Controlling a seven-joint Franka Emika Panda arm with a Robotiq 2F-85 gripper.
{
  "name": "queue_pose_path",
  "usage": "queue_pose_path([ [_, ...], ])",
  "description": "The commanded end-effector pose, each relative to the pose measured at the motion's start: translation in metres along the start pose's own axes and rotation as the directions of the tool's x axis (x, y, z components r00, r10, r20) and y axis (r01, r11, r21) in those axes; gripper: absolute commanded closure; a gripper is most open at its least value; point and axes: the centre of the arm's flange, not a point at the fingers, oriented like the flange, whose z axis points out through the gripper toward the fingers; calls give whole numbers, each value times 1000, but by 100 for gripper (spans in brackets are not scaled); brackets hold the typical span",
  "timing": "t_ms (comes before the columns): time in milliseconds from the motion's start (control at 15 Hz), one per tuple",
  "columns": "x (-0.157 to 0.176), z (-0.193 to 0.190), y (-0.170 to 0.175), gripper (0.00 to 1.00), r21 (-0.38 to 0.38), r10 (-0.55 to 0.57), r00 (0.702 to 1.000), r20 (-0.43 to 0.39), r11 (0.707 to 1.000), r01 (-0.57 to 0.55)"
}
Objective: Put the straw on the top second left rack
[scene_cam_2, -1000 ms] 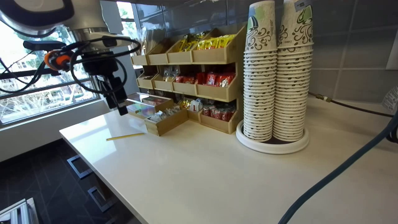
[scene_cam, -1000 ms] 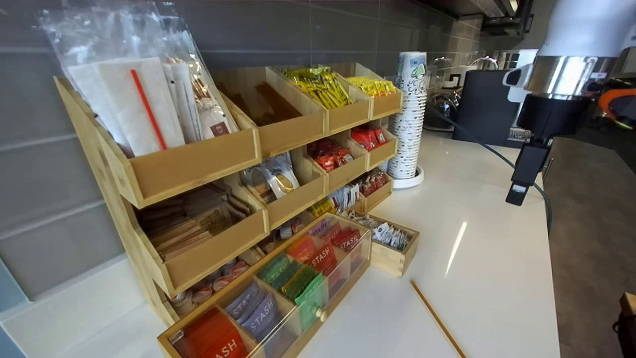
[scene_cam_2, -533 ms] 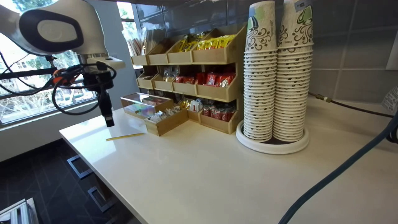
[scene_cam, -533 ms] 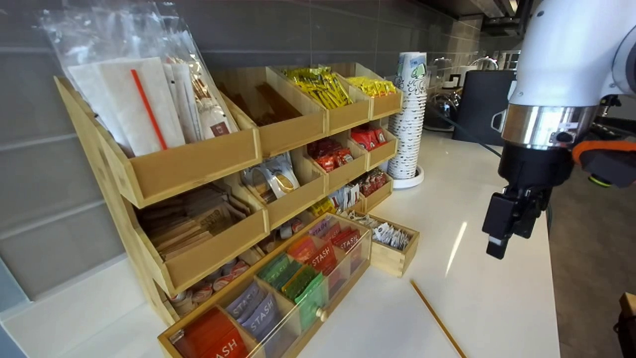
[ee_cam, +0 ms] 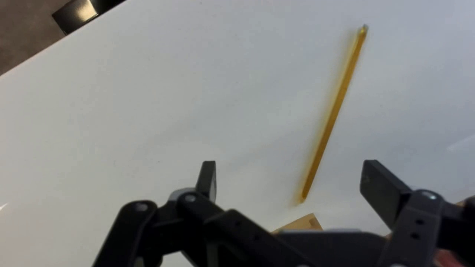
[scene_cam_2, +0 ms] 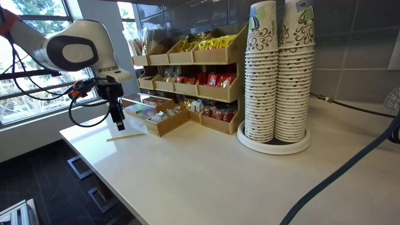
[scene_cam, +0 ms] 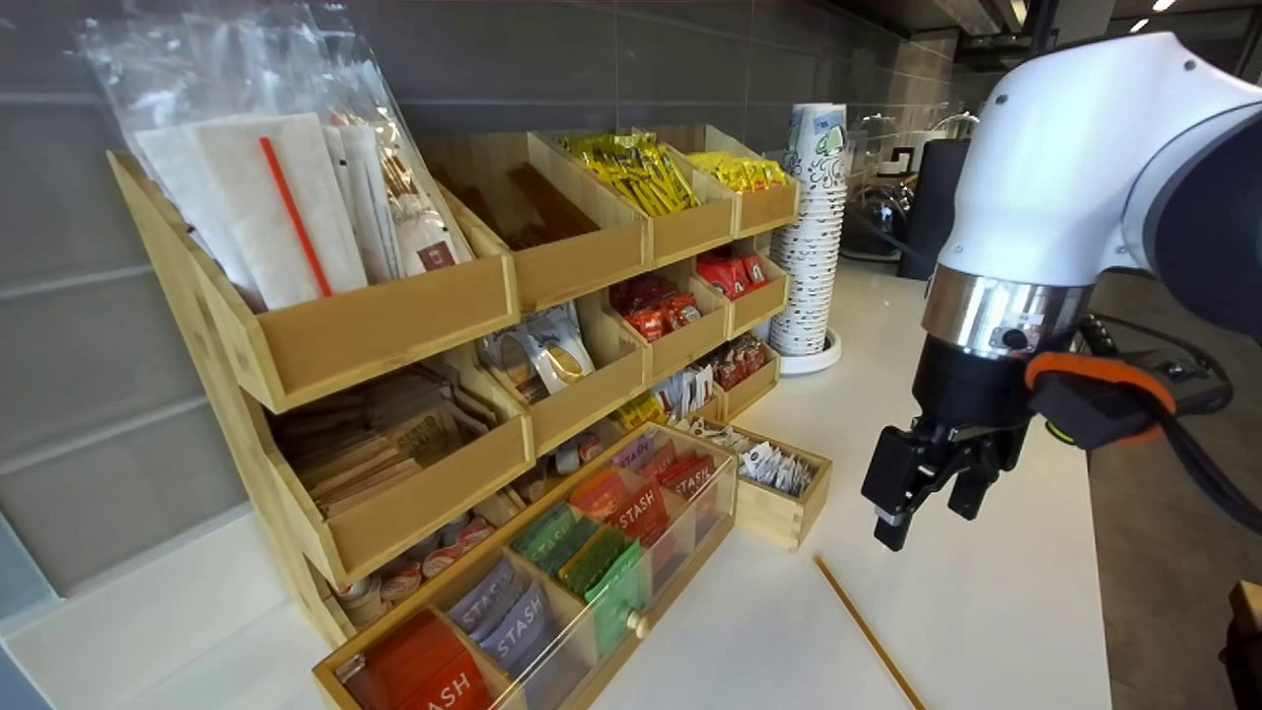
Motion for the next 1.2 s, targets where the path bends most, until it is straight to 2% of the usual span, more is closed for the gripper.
queue_pose_path([
  [0, 9, 19, -33, 0, -8, 42, 999, -11, 999, -42],
  [600, 20, 45, -60, 0, -70, 34, 995, -89, 997, -40],
  [1067, 26, 62, -59, 0, -64, 97, 991, -87, 993, -103],
  [1133, 28, 64, -60, 3, -61, 101, 991, -89, 992, -107],
])
